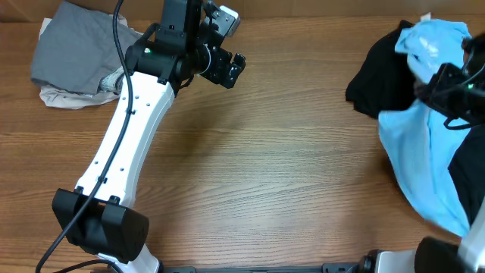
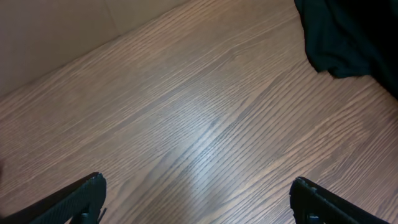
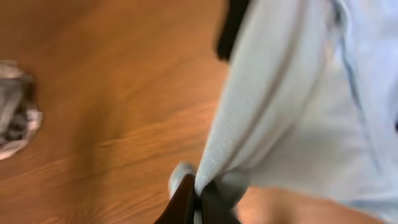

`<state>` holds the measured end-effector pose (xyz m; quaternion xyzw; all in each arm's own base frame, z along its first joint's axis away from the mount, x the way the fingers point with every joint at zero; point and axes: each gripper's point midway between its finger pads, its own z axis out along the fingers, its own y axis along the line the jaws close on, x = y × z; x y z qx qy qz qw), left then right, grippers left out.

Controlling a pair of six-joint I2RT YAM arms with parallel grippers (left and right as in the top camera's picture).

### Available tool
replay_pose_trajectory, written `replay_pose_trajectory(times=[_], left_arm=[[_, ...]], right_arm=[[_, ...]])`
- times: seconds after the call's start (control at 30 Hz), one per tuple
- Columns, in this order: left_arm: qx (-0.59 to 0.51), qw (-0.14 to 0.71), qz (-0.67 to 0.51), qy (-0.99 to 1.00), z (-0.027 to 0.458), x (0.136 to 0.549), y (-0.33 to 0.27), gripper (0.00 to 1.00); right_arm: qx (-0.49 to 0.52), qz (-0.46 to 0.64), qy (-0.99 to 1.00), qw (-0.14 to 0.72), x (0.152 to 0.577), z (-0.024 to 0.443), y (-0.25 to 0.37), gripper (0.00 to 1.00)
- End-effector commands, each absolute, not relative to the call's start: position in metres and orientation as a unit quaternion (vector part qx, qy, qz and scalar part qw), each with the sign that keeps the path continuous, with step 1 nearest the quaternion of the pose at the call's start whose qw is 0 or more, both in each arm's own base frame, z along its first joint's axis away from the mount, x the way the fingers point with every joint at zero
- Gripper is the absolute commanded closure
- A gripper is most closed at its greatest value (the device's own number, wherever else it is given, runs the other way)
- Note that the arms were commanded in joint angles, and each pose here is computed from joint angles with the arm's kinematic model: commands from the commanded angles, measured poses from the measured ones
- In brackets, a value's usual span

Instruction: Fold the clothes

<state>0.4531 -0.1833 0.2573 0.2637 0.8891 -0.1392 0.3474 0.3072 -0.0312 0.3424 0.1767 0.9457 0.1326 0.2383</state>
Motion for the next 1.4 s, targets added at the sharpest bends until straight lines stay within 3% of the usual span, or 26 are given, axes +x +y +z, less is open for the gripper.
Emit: replay_pose_trajectory(times=[0.0,0.37,0.7,0.9,1.1,1.2,1.37], left_arm=[[0.267,0.356,-0.148,0.883,0.266,0.454,-0.189,0.01],[0.338,0.332,-0.23,0.85,0.26,0.434,-0.228,0.0],[0.405,0.262,-0.269,0.834,0.194,0.417,-0.296,0.0],[0.448,0.233,-0.282,0.816,0.179,0.385,-0.341,0.0],[0.459,0.246,-0.282,0.806,0.182,0.383,-0.354,0.0],[0.457,0.254,-0.273,0.808,0.182,0.388,-0.352,0.0],[0.454,0.275,-0.259,0.807,0.185,0.399,-0.351,0.0]], right_arm=[[0.109,0.164,0.92,0.338,0.274,0.407,0.008,0.96],[0.009,0.214,0.883,0.417,0.182,0.45,0.063,0.96],[0.038,0.177,0.91,0.374,0.183,0.411,0.049,0.96],[0.226,0.045,0.902,0.366,0.19,0.389,-0.016,0.96],[0.382,-0.069,0.839,0.381,0.176,0.391,-0.079,0.96],[0.411,-0.078,0.843,0.337,0.173,0.366,-0.09,0.96],[0.424,-0.039,0.883,0.2,0.17,0.282,-0.084,0.96]])
